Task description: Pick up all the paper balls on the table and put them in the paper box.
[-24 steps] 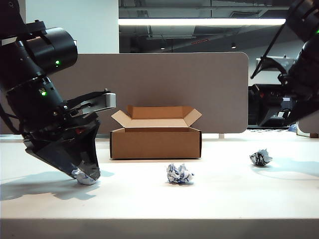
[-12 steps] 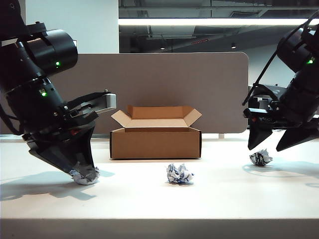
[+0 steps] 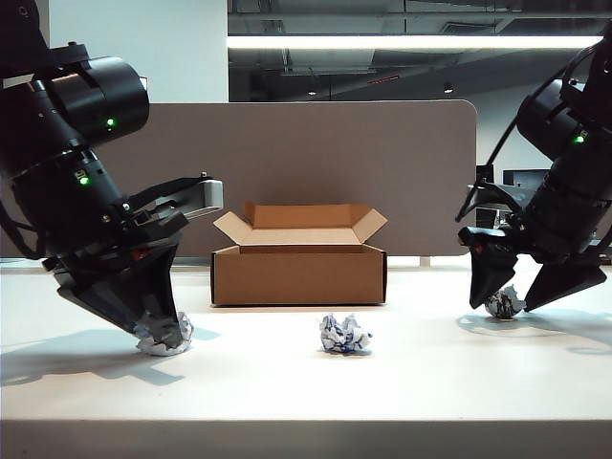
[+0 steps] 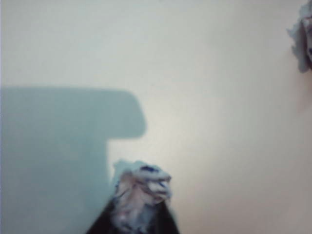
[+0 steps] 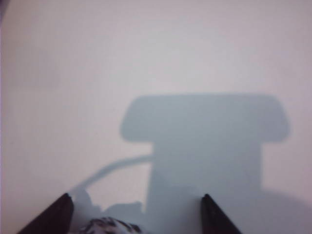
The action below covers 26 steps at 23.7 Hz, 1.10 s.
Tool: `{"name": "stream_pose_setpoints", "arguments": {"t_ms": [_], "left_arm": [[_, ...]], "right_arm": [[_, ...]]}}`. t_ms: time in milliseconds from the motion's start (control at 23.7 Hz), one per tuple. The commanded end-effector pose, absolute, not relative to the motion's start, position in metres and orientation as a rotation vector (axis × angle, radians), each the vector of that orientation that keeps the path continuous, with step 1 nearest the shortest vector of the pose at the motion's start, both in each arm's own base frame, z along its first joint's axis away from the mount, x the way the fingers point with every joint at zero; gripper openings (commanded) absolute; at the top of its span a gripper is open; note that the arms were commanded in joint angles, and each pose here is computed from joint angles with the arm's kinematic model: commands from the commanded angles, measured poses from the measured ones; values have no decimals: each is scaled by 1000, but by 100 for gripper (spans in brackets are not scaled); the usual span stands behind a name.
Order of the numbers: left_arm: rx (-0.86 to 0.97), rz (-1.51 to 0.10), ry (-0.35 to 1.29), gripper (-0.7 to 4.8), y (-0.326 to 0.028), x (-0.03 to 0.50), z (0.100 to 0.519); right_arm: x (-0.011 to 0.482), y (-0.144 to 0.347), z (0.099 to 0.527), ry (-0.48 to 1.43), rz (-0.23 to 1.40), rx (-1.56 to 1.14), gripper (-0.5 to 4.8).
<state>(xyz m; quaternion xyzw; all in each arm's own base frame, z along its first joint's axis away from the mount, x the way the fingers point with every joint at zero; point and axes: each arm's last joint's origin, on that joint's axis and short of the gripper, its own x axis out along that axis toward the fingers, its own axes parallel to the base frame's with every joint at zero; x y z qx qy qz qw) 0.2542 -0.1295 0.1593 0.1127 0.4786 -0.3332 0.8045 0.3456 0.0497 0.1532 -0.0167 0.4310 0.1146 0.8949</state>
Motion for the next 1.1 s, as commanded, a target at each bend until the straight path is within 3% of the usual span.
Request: {"name": "stream_pose_setpoints", "arguments": {"t_ms": [42,169,295,337,421,548,717,885,1096], "left_arm": [[244,-709,1055,52,-128,252,156],[240,-707,1051,52,-129,253,157],[221,-697,1036,47,-130,255,158],[217,-695,1034,45,-130,255,159],[207,-692,1008,43,-132,260,166],[202,-695,935,-2,-138,273,185],[193,-696,821,-6,-145,288,214],[192,-606,562,-6,-154,314,272],[144,-518,470,-5,-163,351,301]], "right_arm": [[346,50,154,895,243,-30,273],[344,50,152,929,241,-29,198],[343,50,152,939,238,-25,182],[343,50,152,938,238,-25,154],[343,50,152,937,239,-25,49],[344,50,153,920,239,-24,7],[350,51,160,893,242,-24,7],[372,59,204,823,380,76,8],[393,88,275,624,549,143,8]]}}
